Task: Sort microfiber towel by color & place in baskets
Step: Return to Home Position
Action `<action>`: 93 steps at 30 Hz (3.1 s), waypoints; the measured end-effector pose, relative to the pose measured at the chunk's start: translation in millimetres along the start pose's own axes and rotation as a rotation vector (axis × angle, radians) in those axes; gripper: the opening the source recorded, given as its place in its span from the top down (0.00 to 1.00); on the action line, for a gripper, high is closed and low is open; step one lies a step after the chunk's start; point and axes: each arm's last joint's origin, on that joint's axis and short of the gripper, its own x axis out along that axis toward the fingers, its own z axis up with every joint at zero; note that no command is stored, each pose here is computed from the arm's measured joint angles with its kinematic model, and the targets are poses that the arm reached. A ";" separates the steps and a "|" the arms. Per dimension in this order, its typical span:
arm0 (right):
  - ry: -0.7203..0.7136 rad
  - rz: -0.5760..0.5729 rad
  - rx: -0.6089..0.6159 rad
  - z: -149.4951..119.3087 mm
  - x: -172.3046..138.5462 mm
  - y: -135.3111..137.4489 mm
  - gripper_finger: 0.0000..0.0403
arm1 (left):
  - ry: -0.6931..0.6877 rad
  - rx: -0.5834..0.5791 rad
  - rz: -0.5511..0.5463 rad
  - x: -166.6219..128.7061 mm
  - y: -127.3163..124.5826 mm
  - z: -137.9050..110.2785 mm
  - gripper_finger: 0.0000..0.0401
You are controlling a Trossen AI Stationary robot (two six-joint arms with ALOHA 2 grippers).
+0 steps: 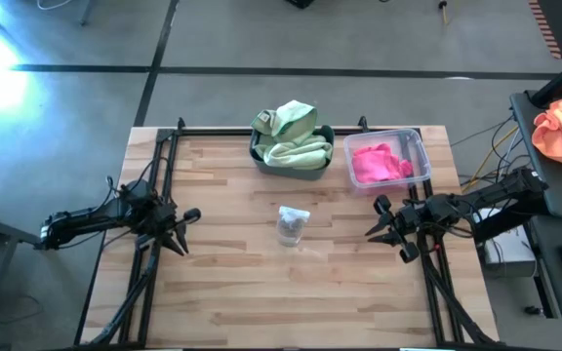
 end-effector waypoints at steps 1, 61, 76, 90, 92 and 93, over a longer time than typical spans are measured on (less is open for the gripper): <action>0.000 0.000 0.000 0.0 0.0 0.0 0.84 | 0.000 0.001 0.000 0.0 -0.1 0.0 0.91; 0.028 -0.082 0.017 -4.7 -23.9 -0.9 0.84 | 0.000 0.000 0.000 0.0 -0.3 0.4 0.91; 0.025 -0.083 0.016 -4.4 -23.9 -0.9 0.84 | 0.000 0.000 0.000 0.0 -0.3 0.4 0.91; 0.024 -0.082 0.016 -4.3 -23.9 -0.9 0.84 | 0.000 0.000 0.000 0.0 -0.3 0.4 0.91; 0.023 -0.082 0.016 -4.3 -23.9 -0.9 0.84 | 0.000 0.000 0.000 0.0 -0.3 0.4 0.91; 0.023 -0.082 0.016 -4.2 -23.9 -0.9 0.84 | 0.000 0.000 0.000 0.0 -0.3 0.4 0.91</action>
